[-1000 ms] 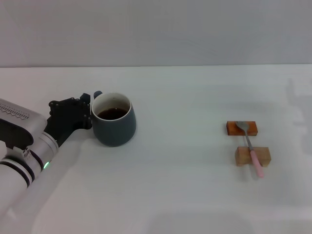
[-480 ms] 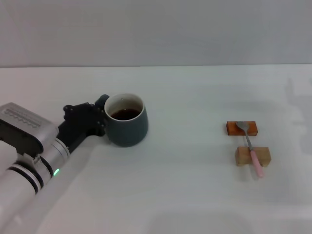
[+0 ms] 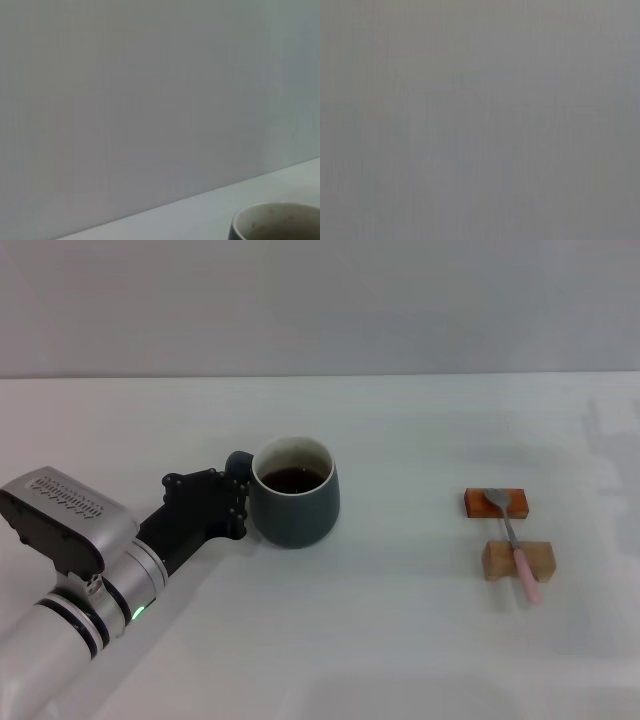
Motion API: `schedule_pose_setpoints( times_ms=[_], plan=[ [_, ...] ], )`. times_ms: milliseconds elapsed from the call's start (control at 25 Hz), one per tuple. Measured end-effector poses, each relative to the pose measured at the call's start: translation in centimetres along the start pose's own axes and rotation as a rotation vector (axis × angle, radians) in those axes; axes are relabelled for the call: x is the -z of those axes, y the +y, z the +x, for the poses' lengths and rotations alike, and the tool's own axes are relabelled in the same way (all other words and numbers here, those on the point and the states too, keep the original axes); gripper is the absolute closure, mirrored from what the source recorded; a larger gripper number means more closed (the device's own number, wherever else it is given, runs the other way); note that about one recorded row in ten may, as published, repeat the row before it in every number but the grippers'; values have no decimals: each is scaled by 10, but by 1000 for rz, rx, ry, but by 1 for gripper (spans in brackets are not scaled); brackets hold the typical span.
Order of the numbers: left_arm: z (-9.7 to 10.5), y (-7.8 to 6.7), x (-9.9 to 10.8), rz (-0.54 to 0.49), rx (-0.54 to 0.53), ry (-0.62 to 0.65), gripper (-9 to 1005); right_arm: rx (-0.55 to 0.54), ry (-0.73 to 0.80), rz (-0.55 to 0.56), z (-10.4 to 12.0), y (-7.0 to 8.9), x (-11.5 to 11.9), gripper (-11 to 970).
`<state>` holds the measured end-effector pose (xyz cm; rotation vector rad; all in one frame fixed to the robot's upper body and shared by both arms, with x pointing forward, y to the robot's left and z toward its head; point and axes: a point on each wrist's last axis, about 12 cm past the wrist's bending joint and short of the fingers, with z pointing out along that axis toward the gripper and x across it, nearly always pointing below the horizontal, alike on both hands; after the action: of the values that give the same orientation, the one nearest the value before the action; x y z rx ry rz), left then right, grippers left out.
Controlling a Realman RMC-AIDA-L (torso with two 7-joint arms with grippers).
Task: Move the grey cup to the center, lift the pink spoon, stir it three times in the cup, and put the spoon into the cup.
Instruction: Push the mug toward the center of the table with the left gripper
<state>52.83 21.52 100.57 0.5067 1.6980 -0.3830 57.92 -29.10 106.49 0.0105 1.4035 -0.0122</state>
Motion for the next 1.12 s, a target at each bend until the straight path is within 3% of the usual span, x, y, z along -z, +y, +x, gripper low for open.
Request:
schedule_pose_setpoints(
  times_ms=[720,1120],
  plan=[
    [5,-23,5,80,46,9,998,1,-3,-2,0,0,0,388],
    [6,-10,11,19,62,-6,998,-5,-3,-1,0,2,2,390]
  ],
)
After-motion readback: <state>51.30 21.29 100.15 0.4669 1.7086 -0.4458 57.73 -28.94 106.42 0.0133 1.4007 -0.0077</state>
